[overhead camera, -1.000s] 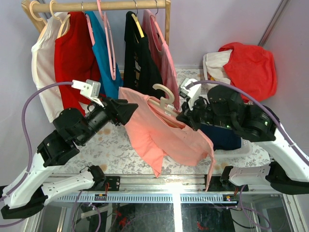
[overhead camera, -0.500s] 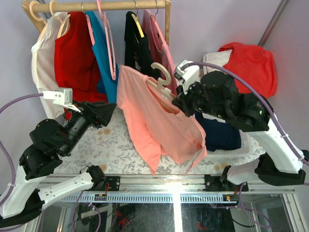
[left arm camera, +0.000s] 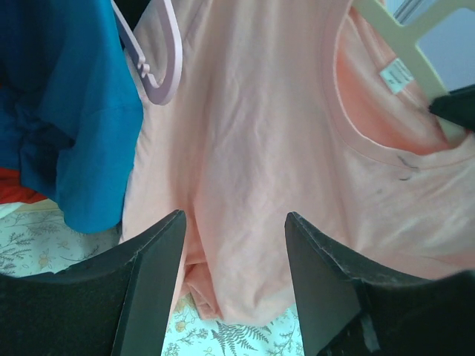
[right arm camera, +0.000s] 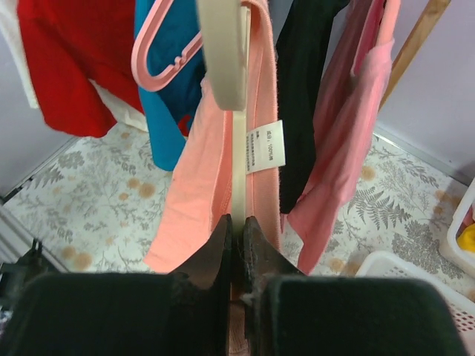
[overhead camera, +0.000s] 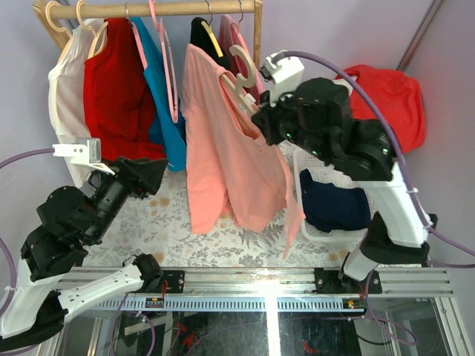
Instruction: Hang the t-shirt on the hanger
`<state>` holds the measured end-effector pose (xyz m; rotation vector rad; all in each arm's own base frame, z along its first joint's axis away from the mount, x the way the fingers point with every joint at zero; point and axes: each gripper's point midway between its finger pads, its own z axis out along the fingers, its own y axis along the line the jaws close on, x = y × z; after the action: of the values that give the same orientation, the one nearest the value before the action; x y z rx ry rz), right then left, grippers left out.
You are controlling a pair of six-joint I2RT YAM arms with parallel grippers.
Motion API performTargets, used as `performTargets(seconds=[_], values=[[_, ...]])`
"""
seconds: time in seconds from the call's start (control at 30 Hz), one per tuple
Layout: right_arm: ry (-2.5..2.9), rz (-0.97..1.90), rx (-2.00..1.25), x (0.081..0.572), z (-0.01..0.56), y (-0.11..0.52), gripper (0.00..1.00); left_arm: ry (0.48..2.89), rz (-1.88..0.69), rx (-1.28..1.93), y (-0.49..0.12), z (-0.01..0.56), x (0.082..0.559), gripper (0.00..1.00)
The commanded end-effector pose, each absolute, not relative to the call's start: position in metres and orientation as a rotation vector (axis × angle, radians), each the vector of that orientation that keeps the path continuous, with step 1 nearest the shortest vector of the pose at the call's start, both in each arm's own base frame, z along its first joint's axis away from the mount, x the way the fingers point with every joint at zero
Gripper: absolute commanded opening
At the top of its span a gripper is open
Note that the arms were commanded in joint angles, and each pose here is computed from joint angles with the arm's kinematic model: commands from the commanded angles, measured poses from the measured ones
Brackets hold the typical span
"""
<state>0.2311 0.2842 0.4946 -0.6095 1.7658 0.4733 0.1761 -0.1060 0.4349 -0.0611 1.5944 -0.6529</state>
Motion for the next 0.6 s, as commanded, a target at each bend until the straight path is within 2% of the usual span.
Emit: performTargets(seconds=[0.0, 0.57], values=[[1.683, 0.463, -0.46, 0.26, 0.522, 0.296, 0.0, 1.577, -0.625, -0.104, -0.091, 0.442, 0.174, 0.56], [1.496, 0.414, -0.272, 0.336, 0.54, 0.351, 0.0, 1.591, -0.613, -0.097, -0.079, 0.443, 0.164, 0.56]])
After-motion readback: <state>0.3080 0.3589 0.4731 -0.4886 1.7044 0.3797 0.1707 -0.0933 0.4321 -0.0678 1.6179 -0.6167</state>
